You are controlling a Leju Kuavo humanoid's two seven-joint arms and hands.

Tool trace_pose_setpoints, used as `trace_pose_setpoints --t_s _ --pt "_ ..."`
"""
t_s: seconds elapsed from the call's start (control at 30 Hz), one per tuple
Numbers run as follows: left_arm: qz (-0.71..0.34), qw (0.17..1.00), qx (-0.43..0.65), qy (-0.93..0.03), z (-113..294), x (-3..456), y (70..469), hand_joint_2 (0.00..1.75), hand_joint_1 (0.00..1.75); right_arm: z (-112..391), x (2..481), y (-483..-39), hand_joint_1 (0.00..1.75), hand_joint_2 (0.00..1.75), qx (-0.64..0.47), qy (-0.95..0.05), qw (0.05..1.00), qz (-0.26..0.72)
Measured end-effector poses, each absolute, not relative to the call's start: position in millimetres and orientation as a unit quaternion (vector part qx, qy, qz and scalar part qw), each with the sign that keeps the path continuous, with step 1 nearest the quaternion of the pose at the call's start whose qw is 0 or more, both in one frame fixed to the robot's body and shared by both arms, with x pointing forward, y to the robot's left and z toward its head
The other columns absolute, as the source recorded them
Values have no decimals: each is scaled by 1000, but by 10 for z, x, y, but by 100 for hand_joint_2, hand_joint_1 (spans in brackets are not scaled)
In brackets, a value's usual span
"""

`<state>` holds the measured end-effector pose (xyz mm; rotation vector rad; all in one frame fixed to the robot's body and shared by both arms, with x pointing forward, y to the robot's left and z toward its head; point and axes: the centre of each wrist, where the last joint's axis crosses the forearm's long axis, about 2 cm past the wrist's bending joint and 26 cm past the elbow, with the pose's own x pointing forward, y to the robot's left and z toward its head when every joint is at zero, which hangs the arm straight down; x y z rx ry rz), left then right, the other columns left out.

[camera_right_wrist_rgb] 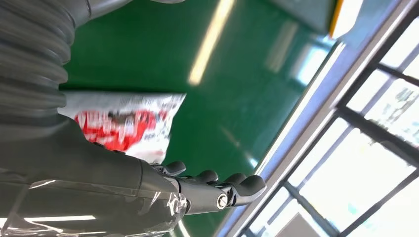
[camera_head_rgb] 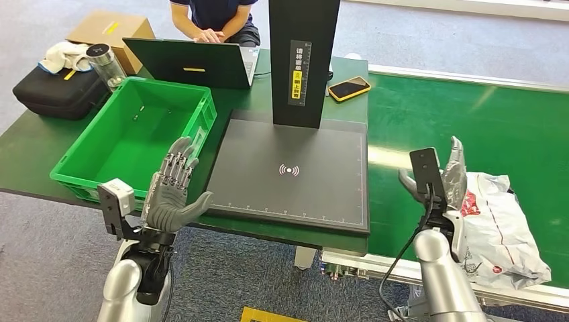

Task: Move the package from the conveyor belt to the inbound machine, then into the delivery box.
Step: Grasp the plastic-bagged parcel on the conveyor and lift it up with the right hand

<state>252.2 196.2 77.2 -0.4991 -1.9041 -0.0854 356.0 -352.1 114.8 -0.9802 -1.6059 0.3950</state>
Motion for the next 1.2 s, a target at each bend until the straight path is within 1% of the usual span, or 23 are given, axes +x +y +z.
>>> trace_pose_setpoints --t_s 0.17,0.33,0.57,0.73,0.9,1.03,1.2 --pt "-37 551 -219 -804 777 2573 1938 175 0 1029 3631 -3945 0 175 -463 -590 636 184" --pt "-37 553 -222 -803 762 2599 1936 175 0 894 3596 -4142 0 175 -466 -518 689 201" --pt "-36 556 -217 -802 746 2614 1944 175 0 588 3406 -4150 0 175 -467 -397 754 239" --pt "-38 558 -215 -801 741 2610 1953 175 0 448 3289 -4105 0 175 -472 -351 769 250" --pt "-45 566 -214 -795 713 2576 1952 175 0 287 3108 -4101 0 175 -500 -265 776 279" --pt "-45 571 -214 -791 699 2555 1949 175 0 218 3029 -4135 0 175 -498 -238 781 292" --pt "-45 573 -214 -790 691 2545 1950 175 0 197 3009 -4160 0 175 -494 -230 788 287"
